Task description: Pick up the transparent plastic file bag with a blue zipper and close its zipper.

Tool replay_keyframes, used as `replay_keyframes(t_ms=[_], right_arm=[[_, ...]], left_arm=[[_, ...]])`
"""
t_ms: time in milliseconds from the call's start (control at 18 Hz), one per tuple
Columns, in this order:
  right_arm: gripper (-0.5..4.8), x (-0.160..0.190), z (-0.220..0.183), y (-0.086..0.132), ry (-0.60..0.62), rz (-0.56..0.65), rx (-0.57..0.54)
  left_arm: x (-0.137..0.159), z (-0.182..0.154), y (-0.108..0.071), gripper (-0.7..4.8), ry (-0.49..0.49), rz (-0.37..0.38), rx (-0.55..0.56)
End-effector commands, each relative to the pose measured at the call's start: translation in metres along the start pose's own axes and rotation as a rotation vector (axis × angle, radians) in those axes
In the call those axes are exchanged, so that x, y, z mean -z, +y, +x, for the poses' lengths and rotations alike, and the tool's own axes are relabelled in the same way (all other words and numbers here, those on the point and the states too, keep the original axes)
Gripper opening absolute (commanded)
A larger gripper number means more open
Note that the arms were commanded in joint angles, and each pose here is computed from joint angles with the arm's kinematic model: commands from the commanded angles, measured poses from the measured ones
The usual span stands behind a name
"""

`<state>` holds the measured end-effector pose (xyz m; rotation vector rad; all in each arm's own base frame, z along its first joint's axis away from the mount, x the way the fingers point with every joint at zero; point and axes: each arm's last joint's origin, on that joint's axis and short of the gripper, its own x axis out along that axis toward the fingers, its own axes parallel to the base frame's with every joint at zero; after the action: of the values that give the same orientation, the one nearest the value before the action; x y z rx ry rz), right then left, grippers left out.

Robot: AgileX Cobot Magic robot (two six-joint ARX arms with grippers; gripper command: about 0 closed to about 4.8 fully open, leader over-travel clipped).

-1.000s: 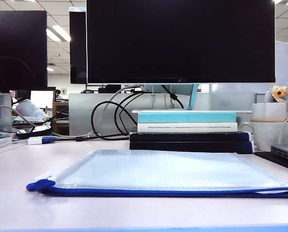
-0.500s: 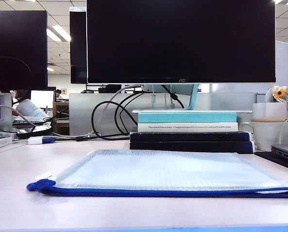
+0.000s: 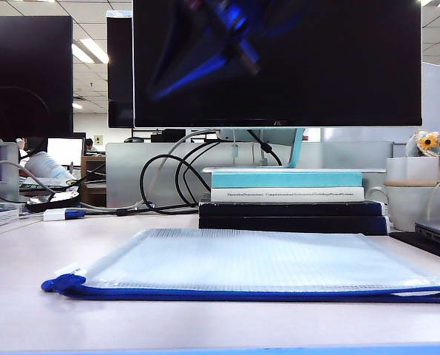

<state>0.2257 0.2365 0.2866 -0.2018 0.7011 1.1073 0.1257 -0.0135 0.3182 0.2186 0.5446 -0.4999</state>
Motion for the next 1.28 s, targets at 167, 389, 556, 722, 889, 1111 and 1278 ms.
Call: replay_keyframes(t_ms=[167,389,556,722,889,1111,1278], right_arm=[[1.30,0.015,0.046,-0.005,0.146,0.014,-0.112],[1.29,0.026,0.088,0.008,0.176,-0.028,-0.163],[1.32,0.038,0.114,0.003,0.223,-0.066,-0.150],[1.54,0.041,0.131,0.000,0.230,-0.079,-0.126],[1.54,0.047,0.142,0.004,0.241,-0.088,-0.134],[1.48,0.045,0.148,0.016,0.228,-0.111,-0.143],[1.48,0.051,0.155,0.014,0.250,-0.114,-0.108]], left_arm=[[-0.007,0.020,-0.001,-0.04,0.062,0.057,-0.014],[-0.011,0.020,0.003,1.92,0.039,0.071,-0.106],[-0.012,0.020,0.003,1.94,0.031,0.073,-0.106],[-0.012,0.020,0.003,1.93,0.031,0.072,-0.106],[-0.012,0.020,0.003,1.92,0.029,0.066,-0.101],[-0.012,0.021,0.003,1.92,0.030,0.065,-0.101],[-0.011,0.021,0.003,1.92,0.032,0.064,-0.100]])
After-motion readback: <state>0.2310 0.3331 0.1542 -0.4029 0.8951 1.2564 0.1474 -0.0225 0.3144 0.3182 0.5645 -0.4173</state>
